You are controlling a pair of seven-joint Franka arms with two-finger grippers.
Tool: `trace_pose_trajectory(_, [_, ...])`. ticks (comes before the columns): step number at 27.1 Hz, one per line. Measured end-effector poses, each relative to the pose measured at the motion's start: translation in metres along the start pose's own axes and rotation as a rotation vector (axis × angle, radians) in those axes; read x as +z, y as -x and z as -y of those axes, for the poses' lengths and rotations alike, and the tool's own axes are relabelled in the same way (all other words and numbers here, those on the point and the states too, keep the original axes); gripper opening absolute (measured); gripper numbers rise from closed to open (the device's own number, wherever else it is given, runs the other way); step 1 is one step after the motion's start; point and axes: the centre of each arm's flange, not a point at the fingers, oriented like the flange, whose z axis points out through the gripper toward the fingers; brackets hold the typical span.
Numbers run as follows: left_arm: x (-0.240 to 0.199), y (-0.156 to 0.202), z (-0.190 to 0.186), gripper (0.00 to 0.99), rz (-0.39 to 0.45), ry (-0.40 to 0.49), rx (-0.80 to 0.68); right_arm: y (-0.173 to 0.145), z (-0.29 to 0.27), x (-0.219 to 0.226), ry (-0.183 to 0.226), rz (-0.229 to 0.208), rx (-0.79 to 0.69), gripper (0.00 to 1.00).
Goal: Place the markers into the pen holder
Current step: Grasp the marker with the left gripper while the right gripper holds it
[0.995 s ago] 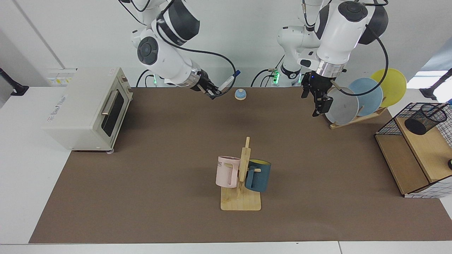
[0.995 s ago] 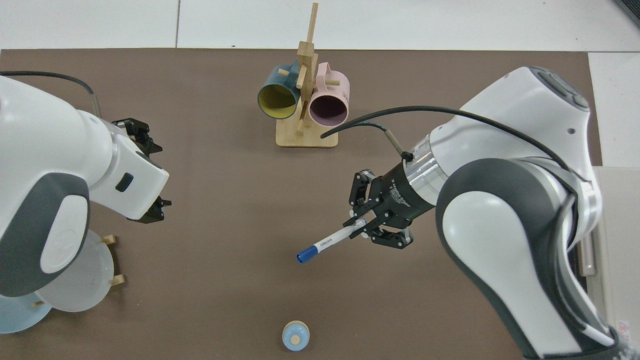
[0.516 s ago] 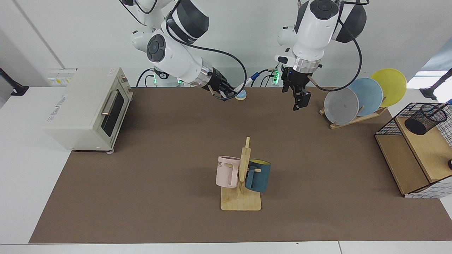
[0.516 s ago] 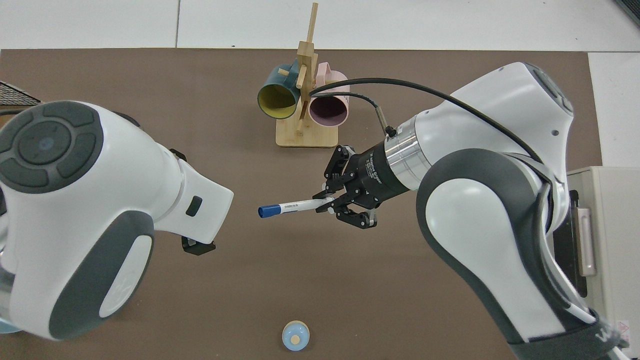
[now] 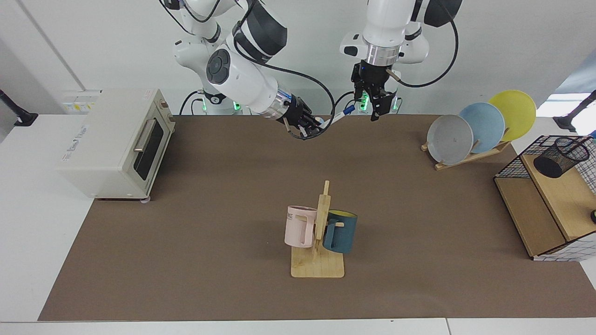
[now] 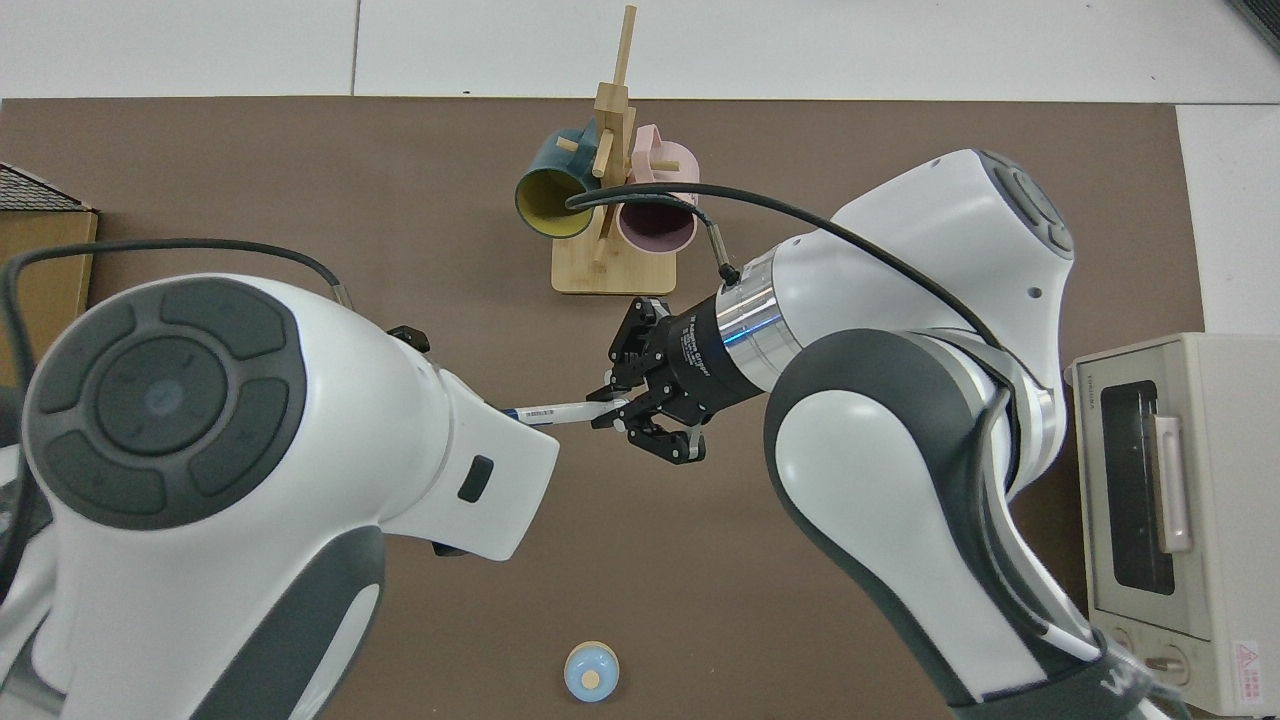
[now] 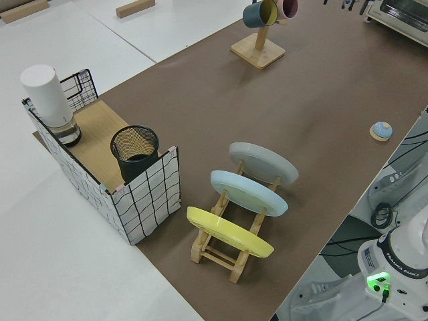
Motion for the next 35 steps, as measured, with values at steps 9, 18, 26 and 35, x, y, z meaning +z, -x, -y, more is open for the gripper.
trace_pose_trajectory(9, [0.012, -0.027, -0.006, 0.991, -0.031, -0.009, 0.042, -0.001, 0.0, 0.0, -0.001, 0.0, 0.001, 0.17])
trace_pose_trajectory(18, [0.008, -0.043, -0.024, 0.987, -0.044, -0.017, 0.008, -0.001, 0.0, 0.0, -0.001, 0.0, 0.001, 0.17])
trace_pose_trajectory(26, [0.007, -0.045, -0.025, 0.727, -0.053, -0.026, -0.001, -0.001, 0.0, 0.001, 0.005, -0.001, 0.001, 0.17])
trace_pose_trajectory(35, [0.006, -0.04, -0.017, 0.185, -0.058, -0.039, -0.008, -0.002, -0.003, 0.006, 0.026, -0.005, -0.01, 0.17])
